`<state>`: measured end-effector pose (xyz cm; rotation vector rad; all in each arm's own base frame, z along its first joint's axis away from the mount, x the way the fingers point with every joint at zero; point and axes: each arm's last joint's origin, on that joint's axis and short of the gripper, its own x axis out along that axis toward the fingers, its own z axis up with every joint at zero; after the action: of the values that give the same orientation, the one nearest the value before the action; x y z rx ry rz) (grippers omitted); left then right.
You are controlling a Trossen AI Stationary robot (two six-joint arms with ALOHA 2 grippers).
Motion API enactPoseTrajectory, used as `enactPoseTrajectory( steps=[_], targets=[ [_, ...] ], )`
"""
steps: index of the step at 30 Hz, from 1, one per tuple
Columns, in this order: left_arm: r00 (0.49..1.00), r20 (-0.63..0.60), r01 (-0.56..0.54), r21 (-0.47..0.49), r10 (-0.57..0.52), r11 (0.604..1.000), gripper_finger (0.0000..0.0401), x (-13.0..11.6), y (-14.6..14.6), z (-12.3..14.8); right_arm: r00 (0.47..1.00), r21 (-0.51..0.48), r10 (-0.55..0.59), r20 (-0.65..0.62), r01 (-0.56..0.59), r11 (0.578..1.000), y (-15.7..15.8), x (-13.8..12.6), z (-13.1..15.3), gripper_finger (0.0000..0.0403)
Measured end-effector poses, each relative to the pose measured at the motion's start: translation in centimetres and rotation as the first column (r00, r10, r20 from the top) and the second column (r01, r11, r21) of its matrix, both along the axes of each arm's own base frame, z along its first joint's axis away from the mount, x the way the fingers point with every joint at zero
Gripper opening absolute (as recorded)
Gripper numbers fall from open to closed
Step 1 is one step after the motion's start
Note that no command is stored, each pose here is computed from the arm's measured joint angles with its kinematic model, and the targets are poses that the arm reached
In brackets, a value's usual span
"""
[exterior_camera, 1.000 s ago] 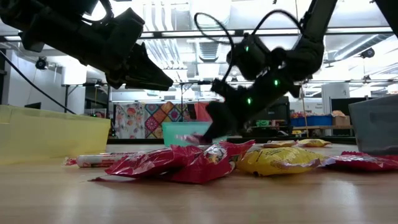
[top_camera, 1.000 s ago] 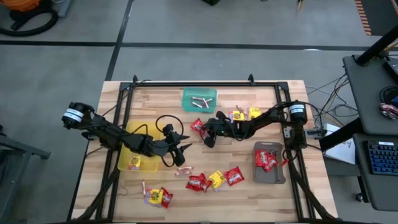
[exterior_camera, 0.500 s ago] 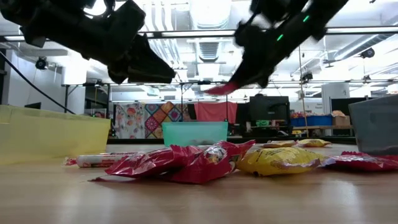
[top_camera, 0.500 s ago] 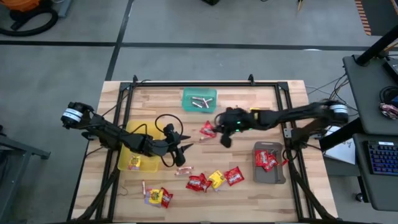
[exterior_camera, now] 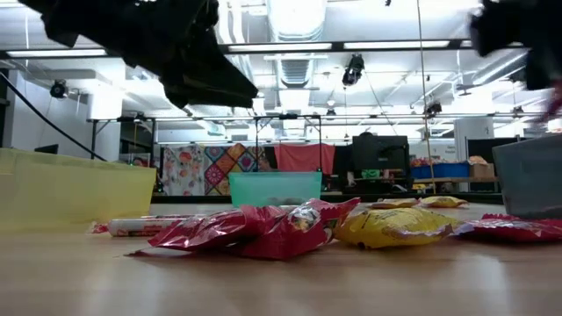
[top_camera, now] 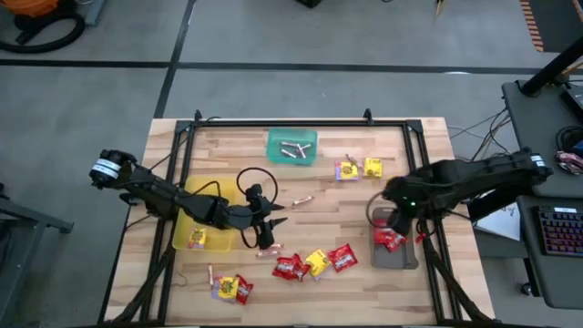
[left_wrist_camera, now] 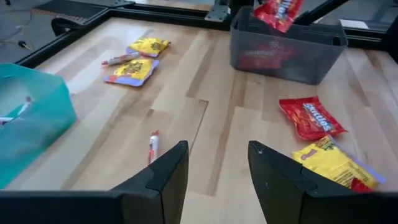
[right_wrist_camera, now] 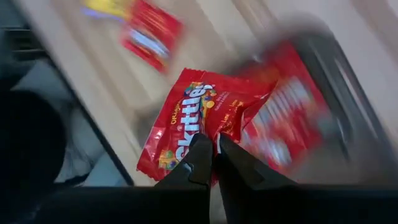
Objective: Sort candy
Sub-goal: Put the red candy into the black bin
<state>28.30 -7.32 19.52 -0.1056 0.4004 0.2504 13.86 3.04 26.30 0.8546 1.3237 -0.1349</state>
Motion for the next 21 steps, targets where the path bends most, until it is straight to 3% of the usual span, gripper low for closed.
enactPoseTrajectory(
  steps=[3, 6, 16, 21],
  targets=[
    [1.000, -0.015, 0.004, -0.002, -0.004, 1.000, 0.0151, 0.4, -0.1, 0.1, 0.985, -0.058, -0.096, -0.140, 0.089, 0.994, 0.2, -1.5, -0.2, 0.0012],
    [1.000, -0.020, 0.005, -0.001, -0.005, 1.000, 0.0151, 0.6, -0.2, 0.1, 0.972, -0.105, -0.107, -0.210, 0.086, 0.991, 0.3, -2.1, -0.6, 0.0012],
    [1.000, 0.001, 0.002, -0.010, -0.002, 1.000, 0.0151, 0.7, -0.2, 0.1, 0.968, -0.172, -0.063, -0.242, 0.021, 0.985, 0.4, -1.5, -1.4, 0.0017],
    [0.999, 0.040, -0.003, -0.025, 0.004, 1.000, 0.0151, 0.9, -0.3, 0.5, 0.965, -0.220, -0.067, -0.253, 0.009, 0.975, 0.4, -1.1, -1.7, 0.0048]
  ],
)
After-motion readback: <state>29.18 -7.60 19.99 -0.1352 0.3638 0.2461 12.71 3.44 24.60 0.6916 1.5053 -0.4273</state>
